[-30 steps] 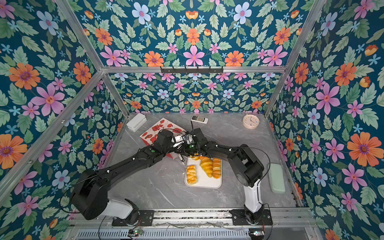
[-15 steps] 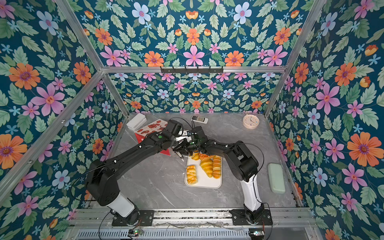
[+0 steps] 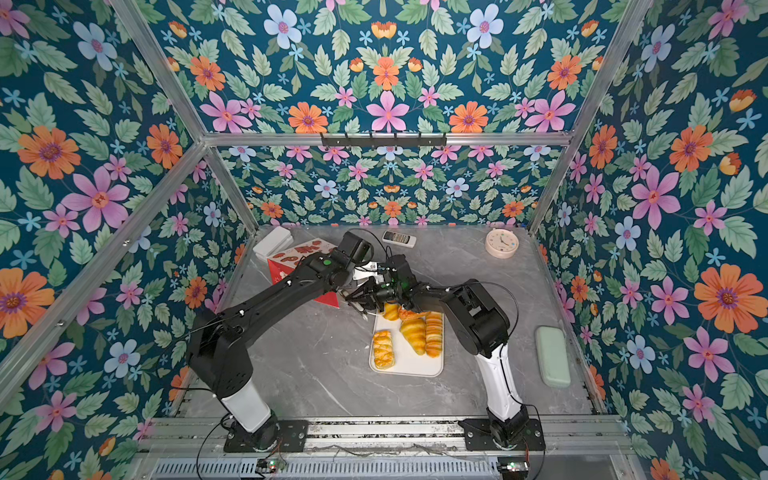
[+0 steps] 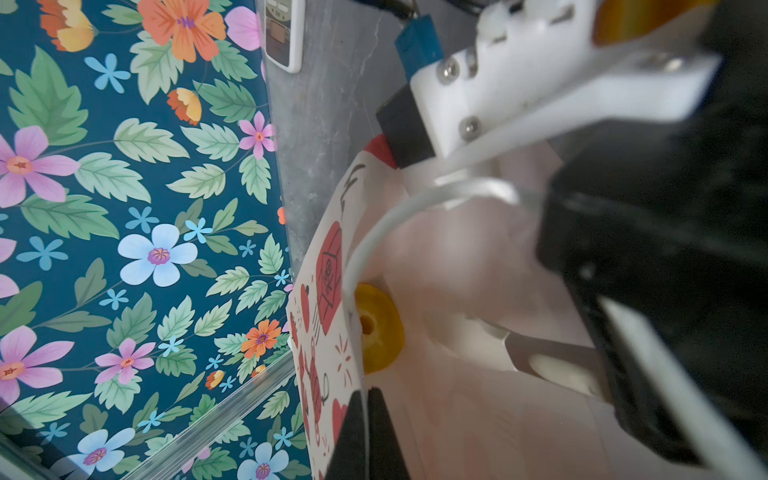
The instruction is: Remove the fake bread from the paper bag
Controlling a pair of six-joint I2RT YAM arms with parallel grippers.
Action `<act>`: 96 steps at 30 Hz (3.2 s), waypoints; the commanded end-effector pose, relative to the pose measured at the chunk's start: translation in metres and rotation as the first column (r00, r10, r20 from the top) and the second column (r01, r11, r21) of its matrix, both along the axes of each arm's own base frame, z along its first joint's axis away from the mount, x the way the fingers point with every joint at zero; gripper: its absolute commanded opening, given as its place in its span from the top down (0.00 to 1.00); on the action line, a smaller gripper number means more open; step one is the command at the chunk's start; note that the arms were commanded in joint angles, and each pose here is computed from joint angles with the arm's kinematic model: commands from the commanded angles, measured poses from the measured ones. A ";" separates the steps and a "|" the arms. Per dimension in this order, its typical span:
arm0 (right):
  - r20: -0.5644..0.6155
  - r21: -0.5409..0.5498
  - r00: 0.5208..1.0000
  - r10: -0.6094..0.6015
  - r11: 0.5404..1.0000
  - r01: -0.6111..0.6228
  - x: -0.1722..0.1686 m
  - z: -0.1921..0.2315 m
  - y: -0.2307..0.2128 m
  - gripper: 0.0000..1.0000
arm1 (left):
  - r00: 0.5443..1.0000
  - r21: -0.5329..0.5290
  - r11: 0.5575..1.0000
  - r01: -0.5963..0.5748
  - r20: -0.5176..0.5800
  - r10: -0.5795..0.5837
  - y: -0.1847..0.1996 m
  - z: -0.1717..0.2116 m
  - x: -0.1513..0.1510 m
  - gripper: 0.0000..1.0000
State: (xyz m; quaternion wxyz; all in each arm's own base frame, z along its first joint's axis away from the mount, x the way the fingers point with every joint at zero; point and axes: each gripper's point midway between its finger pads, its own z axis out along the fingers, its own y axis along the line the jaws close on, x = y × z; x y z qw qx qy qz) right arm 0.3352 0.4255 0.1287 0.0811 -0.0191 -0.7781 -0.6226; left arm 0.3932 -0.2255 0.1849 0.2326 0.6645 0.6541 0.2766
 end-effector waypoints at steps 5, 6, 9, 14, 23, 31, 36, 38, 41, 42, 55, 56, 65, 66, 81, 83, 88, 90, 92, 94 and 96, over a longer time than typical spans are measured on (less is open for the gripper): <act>0.146 0.108 0.989 0.026 0.993 -0.042 -0.008 0.041 0.018 1.00 | 0.989 -0.162 0.977 0.140 0.065 -0.131 -0.059 0.004 0.015 1.00; 0.147 0.106 0.989 0.024 0.994 -0.039 -0.008 0.041 0.018 1.00 | 0.989 -0.166 0.976 0.139 0.072 -0.128 -0.059 0.003 0.015 1.00; 0.140 0.101 0.990 0.011 0.995 -0.026 -0.006 0.036 0.015 1.00 | 0.988 -0.178 0.975 0.133 0.107 -0.115 -0.054 0.002 0.013 1.00; 0.159 0.044 0.987 -0.005 0.999 -0.002 -0.007 0.024 0.007 1.00 | 0.974 -0.244 0.961 0.130 0.215 -0.077 -0.040 0.009 0.003 1.00; 0.254 -0.153 0.967 0.008 0.988 0.032 -0.016 0.009 -0.016 1.00 | 0.923 -0.423 0.893 0.152 0.383 0.025 -0.002 0.011 -0.037 1.00; 0.244 -0.226 0.970 0.001 0.973 0.055 -0.023 -0.010 -0.030 1.00 | 0.898 -0.497 0.860 0.119 0.423 0.120 0.020 0.012 -0.052 1.00; 0.256 -0.231 0.967 -0.021 0.970 0.082 -0.024 -0.007 -0.035 1.00 | 0.891 -0.495 0.862 0.112 0.434 0.134 0.025 0.015 -0.052 1.00; 0.262 -0.227 0.965 -0.023 0.970 0.085 -0.024 -0.002 -0.036 1.00 | 0.890 -0.502 0.857 0.119 0.437 0.132 0.024 0.017 -0.053 1.00; 0.280 -0.226 0.960 -0.024 0.970 0.091 -0.024 0.005 -0.037 1.00 | 0.889 -0.510 0.851 0.121 0.437 0.135 0.024 0.019 -0.053 1.00; 0.293 -0.233 0.956 -0.024 0.968 0.096 -0.023 0.007 -0.038 1.00 | 0.889 -0.513 0.849 0.124 0.438 0.135 0.024 0.020 -0.054 1.00; 0.374 -0.321 0.927 -0.023 0.935 0.153 -0.011 0.004 -0.036 1.00 | 0.883 -0.567 0.814 0.128 0.439 0.167 0.028 0.028 -0.053 1.00; 0.383 -0.330 0.924 -0.015 0.932 0.152 -0.013 0.004 -0.034 1.00 | 0.882 -0.573 0.810 0.126 0.439 0.173 0.028 0.028 -0.052 1.00; 0.373 -0.326 0.927 -0.047 0.928 0.179 0.001 -0.011 -0.019 0.99 | 0.898 -0.626 0.767 0.141 0.408 0.168 0.018 0.028 -0.050 1.00; 0.371 -0.319 0.927 -0.054 0.930 0.182 0.004 -0.012 -0.016 0.99 | 0.900 -0.629 0.764 0.141 0.403 0.165 0.017 0.026 -0.050 1.00; 0.351 -0.228 0.928 -0.126 0.950 0.215 0.015 -0.001 -0.005 0.97 | 0.912 -0.657 0.740 0.146 0.379 0.156 0.012 0.024 -0.053 1.00; 0.332 -0.232 0.934 -0.132 0.948 0.217 0.016 -0.010 -0.006 0.97 | 0.913 -0.634 0.761 0.140 0.380 0.149 0.013 0.021 -0.052 1.00; 0.249 -0.197 0.963 -0.103 0.968 0.155 0.015 -0.023 0.007 0.97 | 0.914 -0.590 0.797 0.131 0.384 0.134 0.011 0.022 -0.044 1.00; 0.200 -0.155 0.975 -0.096 0.980 0.128 0.012 -0.022 0.014 0.97 | 0.924 -0.551 0.828 0.105 0.363 0.124 0.010 0.021 -0.039 1.00; 0.167 -0.123 0.983 -0.079 0.987 0.100 0.009 -0.018 0.019 0.97 | 0.927 -0.529 0.842 0.110 0.361 0.106 0.006 0.027 -0.035 1.00; 0.135 -0.083 0.989 -0.066 0.993 0.078 0.007 -0.011 0.024 0.97 | 0.932 -0.501 0.858 0.117 0.355 0.080 0.001 0.032 -0.031 1.00; 0.105 -0.039 0.993 -0.052 0.998 0.057 0.005 -0.003 0.028 0.97 | 0.937 -0.450 0.885 0.120 0.345 0.049 -0.002 0.033 -0.026 1.00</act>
